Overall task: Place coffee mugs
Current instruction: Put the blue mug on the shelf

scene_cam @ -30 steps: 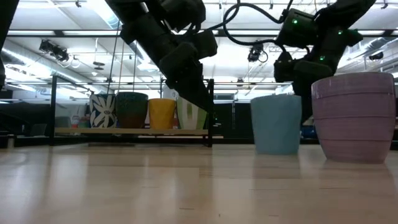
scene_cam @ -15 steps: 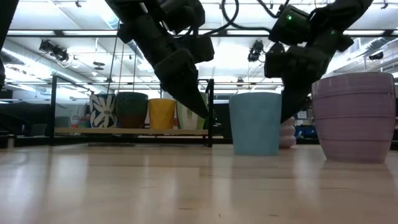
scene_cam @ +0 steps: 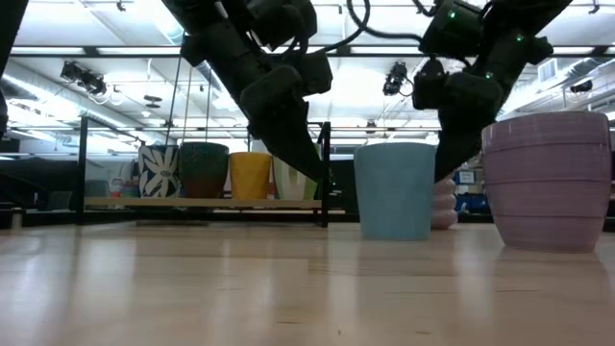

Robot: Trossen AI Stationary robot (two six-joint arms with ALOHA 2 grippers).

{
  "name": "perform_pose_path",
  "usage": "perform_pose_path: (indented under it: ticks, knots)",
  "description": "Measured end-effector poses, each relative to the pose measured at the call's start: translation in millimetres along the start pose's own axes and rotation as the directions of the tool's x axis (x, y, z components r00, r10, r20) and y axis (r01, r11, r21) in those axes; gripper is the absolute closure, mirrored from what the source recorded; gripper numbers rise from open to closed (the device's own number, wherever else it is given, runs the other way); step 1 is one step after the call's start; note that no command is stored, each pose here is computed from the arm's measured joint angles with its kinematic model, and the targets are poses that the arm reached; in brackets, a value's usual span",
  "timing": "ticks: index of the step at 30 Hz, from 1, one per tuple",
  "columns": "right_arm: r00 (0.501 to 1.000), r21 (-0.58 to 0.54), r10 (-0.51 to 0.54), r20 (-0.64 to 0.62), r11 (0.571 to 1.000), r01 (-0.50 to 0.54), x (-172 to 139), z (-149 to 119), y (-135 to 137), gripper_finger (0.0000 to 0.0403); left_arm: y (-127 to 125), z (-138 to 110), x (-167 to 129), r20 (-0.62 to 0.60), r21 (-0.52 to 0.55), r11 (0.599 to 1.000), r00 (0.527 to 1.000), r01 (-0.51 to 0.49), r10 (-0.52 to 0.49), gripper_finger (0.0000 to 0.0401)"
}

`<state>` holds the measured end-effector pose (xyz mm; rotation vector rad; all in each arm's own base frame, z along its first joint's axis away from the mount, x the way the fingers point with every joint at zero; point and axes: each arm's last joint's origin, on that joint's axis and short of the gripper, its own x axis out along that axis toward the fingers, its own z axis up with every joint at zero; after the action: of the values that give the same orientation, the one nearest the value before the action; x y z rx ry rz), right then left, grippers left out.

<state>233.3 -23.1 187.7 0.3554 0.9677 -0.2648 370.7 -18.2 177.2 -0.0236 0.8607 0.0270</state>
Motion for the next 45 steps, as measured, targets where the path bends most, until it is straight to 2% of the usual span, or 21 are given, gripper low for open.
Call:
perform_pose_path:
  ticks: [4,9,20,26,38,41,45]
  knots:
    - [1.000,0.006,0.002,-0.030,1.000,-0.002,13,0,0,0.0245,-3,3,-9,0.011,0.015,1.000,1.000,0.007,-0.007,0.0248]
    - [0.994,0.002,0.108,-0.013,0.994,-0.108,26,5,6,0.0245,-8,8,-24,0.035,0.014,1.000,0.999,0.019,-0.019,0.0248]
    - [0.972,-0.041,0.229,0.049,0.973,-0.227,46,12,19,0.0245,-11,9,-32,0.032,0.021,1.000,0.999,0.024,-0.025,0.0248]
    - [0.974,-0.043,0.224,0.043,0.974,-0.222,35,11,18,0.0245,-11,9,-33,0.023,0.022,0.999,0.999,0.024,-0.024,0.0248]
    - [0.996,-0.060,0.052,0.077,0.997,-0.048,-16,1,12,0.0245,-17,24,-45,0.001,0.051,0.998,1.000,0.031,-0.031,0.0248]
    - [0.994,-0.076,0.022,0.108,0.997,-0.013,-20,-3,15,0.0245,-23,26,-45,0.022,0.126,0.991,0.999,0.038,-0.041,0.0248]
    - [0.995,-0.081,0.025,0.097,0.997,-0.017,-19,-8,19,0.0245,-31,27,-46,0.052,0.245,0.969,0.998,0.023,-0.037,0.0248]
